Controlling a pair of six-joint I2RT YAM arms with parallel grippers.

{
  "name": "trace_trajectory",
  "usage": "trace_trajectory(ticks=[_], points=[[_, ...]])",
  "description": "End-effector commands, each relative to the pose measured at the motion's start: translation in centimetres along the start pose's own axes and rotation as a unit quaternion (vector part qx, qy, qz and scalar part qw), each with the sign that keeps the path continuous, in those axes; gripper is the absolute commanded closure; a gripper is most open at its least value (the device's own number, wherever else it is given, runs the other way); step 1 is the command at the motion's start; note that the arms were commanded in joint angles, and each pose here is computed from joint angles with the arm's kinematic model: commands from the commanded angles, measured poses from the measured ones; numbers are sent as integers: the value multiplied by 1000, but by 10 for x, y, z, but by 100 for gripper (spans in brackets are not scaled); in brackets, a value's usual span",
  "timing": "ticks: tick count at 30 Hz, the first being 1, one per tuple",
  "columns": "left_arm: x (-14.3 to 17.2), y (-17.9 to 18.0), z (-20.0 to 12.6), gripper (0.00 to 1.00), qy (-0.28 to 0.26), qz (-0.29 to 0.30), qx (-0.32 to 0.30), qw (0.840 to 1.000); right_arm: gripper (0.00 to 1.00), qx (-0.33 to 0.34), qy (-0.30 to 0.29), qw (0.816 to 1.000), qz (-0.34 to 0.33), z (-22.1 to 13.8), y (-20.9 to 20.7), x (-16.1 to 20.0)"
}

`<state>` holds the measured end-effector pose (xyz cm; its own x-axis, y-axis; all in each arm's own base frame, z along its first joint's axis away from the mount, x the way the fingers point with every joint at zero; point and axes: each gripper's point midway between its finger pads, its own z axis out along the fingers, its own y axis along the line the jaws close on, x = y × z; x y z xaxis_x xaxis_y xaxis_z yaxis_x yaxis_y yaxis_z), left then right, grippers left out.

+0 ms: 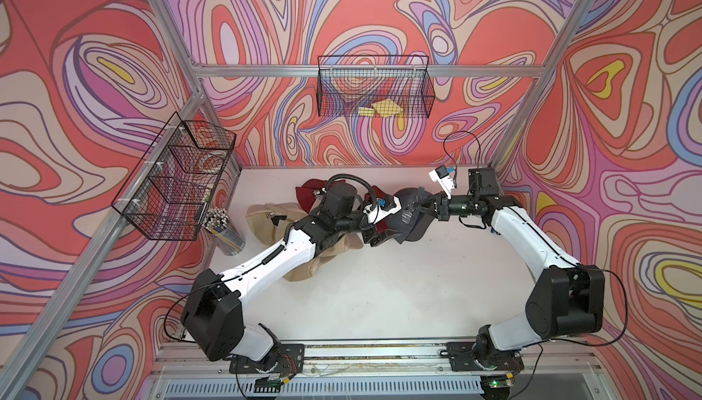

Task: Open the adjustable buckle of the baseball cap
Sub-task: Pick up the baseball cap from the center of the board.

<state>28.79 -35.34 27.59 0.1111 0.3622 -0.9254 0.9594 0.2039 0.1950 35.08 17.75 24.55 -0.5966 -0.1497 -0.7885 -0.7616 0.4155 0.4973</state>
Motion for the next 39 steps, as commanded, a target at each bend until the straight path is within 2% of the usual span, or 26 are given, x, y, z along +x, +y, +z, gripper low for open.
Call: trace_trajectory(ticks=[1, 9, 19, 30, 39], points=[[3, 2, 3, 21, 10, 33, 4, 999, 100, 4, 23, 1000, -21, 7, 5, 8], [20, 2, 11, 22, 39, 39, 13, 998, 100, -2, 34, 999, -38, 14, 19, 24], [28, 22, 22, 19, 54, 37, -24, 998, 100, -5, 37, 997, -62, 15, 33, 39], [26, 5, 29, 24, 36, 38, 30, 998, 100, -11, 28, 997, -75, 17, 40, 46], [37, 2, 40, 27, 49, 34, 55, 997, 100, -23, 16, 994, -108, 16, 48, 48]])
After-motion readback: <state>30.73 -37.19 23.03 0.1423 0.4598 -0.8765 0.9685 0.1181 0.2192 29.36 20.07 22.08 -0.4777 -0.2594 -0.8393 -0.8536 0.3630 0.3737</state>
